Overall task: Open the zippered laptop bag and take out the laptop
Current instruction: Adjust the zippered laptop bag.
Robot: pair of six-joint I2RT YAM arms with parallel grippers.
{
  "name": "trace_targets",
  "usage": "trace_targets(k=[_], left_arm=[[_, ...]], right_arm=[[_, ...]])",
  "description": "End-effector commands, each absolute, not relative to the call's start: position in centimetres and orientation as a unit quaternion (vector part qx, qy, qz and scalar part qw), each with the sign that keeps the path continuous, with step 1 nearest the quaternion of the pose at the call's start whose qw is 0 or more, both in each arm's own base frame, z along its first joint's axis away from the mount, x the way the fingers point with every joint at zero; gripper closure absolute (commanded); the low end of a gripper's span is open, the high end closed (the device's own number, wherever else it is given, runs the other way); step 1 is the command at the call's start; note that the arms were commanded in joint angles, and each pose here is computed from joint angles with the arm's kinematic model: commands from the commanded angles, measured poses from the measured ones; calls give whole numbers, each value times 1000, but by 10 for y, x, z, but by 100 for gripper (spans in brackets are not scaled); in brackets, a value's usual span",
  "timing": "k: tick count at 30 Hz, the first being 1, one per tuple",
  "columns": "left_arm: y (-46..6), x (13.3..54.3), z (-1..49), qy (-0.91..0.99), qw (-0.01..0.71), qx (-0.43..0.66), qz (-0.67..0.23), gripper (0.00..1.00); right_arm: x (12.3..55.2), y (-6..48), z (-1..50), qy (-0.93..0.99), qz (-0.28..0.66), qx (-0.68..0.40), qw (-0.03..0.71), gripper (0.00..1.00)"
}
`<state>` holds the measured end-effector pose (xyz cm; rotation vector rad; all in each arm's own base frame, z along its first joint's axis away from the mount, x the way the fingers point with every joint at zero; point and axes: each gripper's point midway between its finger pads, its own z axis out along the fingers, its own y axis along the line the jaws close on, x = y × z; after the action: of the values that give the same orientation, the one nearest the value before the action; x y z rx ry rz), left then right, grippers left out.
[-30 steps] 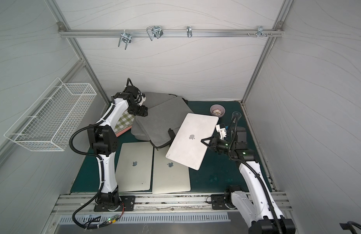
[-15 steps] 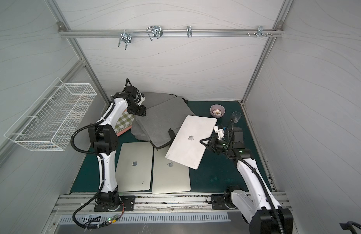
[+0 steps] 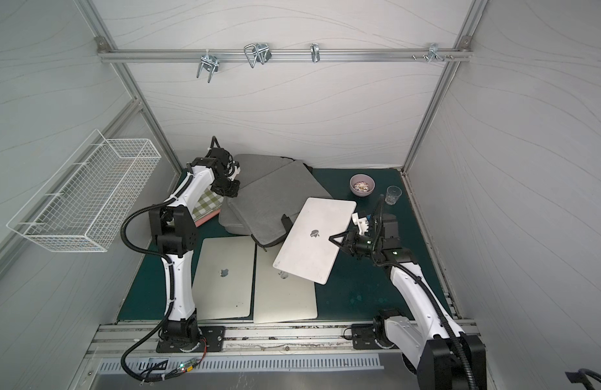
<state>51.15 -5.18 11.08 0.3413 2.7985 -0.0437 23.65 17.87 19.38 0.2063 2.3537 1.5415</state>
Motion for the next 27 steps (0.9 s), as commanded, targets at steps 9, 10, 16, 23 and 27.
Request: trace_targets(k=[9, 10, 16, 23, 27], left_arm=[[-41, 481, 126, 988, 132, 81, 4, 100], [-41, 481, 133, 988, 139, 70, 2, 100], [-51, 472, 171, 975, 207, -41, -75, 100], [-15, 447, 181, 943, 242, -205, -102, 100], [0, 428, 179, 911, 259, -290, -141, 100]], right_arm=[[242, 189, 234, 789, 574, 3, 220, 100], [243, 189, 234, 789, 573, 2, 221, 100], [249, 189, 240, 789, 570, -1, 230, 100], [256, 190, 246, 784, 573, -3, 237, 100], [259, 190, 249, 782, 576, -2, 239, 100]])
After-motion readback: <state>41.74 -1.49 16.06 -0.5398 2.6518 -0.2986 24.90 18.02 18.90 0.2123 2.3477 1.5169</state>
